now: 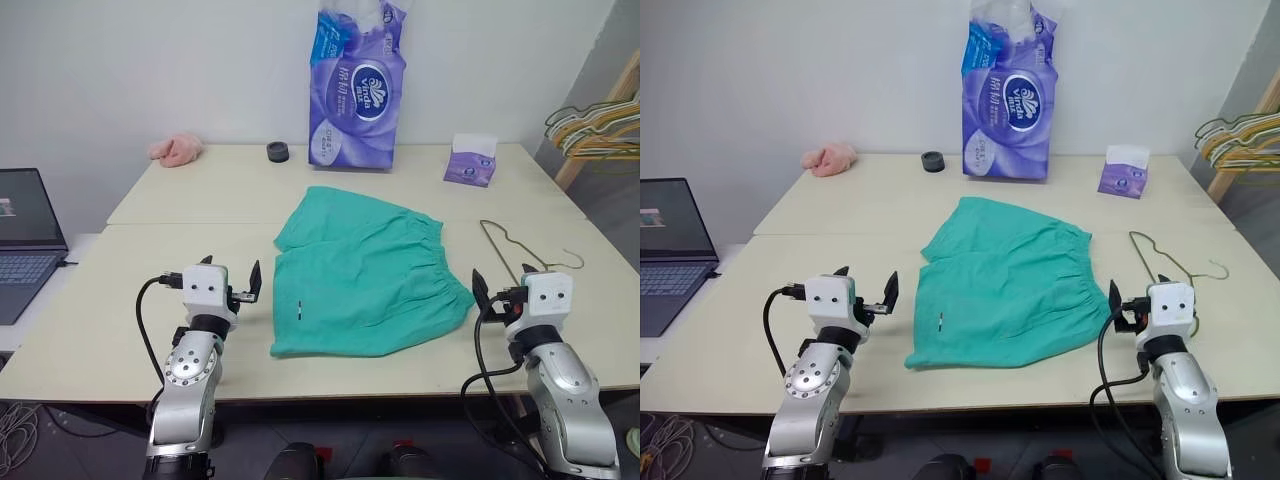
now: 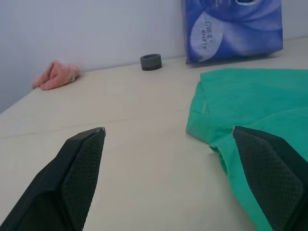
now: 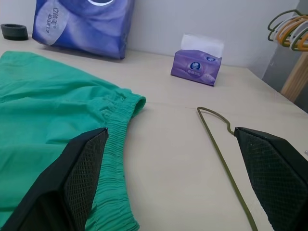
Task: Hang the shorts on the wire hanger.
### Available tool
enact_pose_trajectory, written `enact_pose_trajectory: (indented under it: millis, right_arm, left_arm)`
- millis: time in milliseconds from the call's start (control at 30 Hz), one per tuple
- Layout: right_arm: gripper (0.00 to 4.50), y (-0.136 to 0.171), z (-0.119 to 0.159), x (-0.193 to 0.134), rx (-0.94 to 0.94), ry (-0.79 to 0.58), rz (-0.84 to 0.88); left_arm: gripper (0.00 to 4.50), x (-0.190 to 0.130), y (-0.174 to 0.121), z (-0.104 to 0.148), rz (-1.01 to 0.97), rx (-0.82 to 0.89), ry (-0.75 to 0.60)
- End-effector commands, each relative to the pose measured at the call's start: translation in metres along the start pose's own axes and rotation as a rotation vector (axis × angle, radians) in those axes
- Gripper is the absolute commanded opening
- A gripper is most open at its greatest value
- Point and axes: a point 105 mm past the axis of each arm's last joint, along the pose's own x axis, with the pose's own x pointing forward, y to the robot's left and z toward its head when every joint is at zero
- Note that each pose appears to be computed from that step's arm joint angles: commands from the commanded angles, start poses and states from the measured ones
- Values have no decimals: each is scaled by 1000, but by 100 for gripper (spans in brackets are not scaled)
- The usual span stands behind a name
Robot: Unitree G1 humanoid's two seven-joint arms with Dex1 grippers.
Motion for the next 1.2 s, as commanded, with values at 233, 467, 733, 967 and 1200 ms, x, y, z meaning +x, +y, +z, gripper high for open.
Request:
enact_pose_trajectory:
  millis: [233, 467, 733, 967, 1200]
  right_arm:
    - [450, -2, 15, 3, -9, -60, 16]
    - [450, 1, 15, 4, 1, -68, 43]
    - [450, 17, 25, 0, -16, -80, 210]
    - [450, 44, 27, -27, -164, -8, 560]
    - [450, 60, 16, -56, -204, 91, 769]
  left_arm:
    - [448, 0, 4, 11, -28, -10, -39]
    - [448, -3, -8, 20, -140, -34, -79]
    - [448, -28, -65, -9, -626, 26, 76]
    - [448, -59, -78, -20, -1116, 274, 161]
    - [448, -50, -74, -28, -1256, 397, 222]
